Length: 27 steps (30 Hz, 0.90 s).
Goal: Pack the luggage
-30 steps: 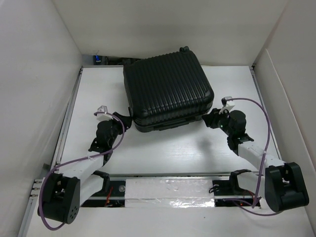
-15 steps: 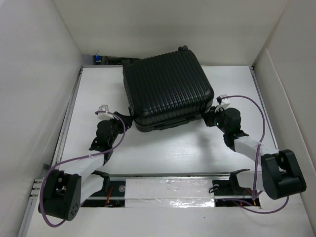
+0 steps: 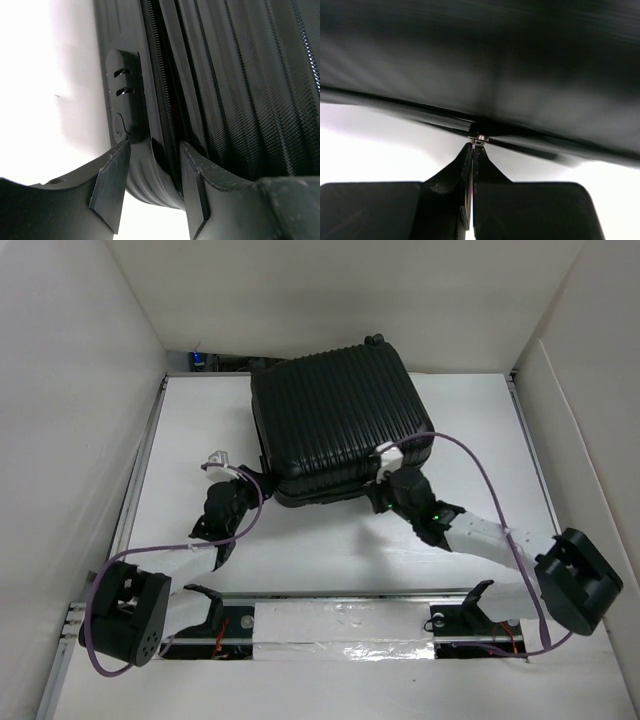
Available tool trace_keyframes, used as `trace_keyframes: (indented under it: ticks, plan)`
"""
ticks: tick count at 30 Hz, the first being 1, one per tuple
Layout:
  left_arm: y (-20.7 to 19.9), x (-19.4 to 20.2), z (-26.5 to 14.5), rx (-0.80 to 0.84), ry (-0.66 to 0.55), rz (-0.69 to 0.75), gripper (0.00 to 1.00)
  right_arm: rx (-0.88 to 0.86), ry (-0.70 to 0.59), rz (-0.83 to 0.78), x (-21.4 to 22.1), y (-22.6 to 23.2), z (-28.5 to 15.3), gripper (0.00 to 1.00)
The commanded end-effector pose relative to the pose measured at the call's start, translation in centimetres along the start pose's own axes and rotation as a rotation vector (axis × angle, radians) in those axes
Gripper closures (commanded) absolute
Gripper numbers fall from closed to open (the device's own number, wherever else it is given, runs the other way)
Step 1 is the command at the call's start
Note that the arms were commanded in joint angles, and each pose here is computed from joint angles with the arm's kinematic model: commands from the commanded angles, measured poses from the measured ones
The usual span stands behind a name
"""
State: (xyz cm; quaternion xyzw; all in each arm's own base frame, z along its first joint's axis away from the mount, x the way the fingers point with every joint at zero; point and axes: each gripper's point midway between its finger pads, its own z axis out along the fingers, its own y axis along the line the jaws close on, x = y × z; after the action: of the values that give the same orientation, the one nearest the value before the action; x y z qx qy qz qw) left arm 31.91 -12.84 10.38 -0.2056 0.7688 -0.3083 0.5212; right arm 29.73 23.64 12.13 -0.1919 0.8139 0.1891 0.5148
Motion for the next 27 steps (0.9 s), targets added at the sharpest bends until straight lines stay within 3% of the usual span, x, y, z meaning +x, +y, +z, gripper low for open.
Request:
trace_keyframes:
  ticks: [1, 3, 7, 14, 20, 22, 23, 26, 27]
  plan:
    - [-9.7, 0.7, -0.8, 0.328, 0.073, -0.015, 0.59, -0.445, 0.073, -0.014, 0.2, 13.6, -1.6, 1.0]
    - [-10.7, 0.9, -0.9, 0.35, 0.08, -0.017, 0.59, -0.545, 0.083, -0.034, 0.1, 18.9, -1.6, 1.0]
    - [-12.0, 1.4, -1.3, 0.393, 0.114, -0.036, 0.59, -0.673, 0.054, -0.056, -1.5, 25.1, -1.8, 1.0]
    - [-12.5, 2.2, -2.0, 0.417, 0.146, -0.01, 0.57, -0.933, -0.059, -0.022, -4.7, 33.4, -3.0, 1.0]
    - [-11.4, 2.2, -2.3, 0.377, 0.129, 0.008, 0.55, -0.916, -0.155, 0.143, -6.0, 31.4, -3.1, 1.0]
    - [-11.2, 2.6, -2.2, 0.377, 0.141, -0.012, 0.55, -0.901, -0.139, 0.151, -5.5, 30.8, -3.3, 0.87]
    - [-10.9, 2.5, -2.1, 0.364, 0.132, -0.013, 0.55, -0.879, -0.103, 0.126, -4.6, 30.4, -3.1, 0.63]
    - [-9.7, 1.1, -1.4, 0.282, 0.074, -0.022, 0.54, -0.803, -0.095, 0.074, -5.2, 29.2, -3.7, 0.31]
    - [-9.1, 0.8, -1.2, 0.252, 0.062, -0.021, 0.52, -0.774, -0.027, 0.039, -3.6, 28.6, -4.0, 0.21]
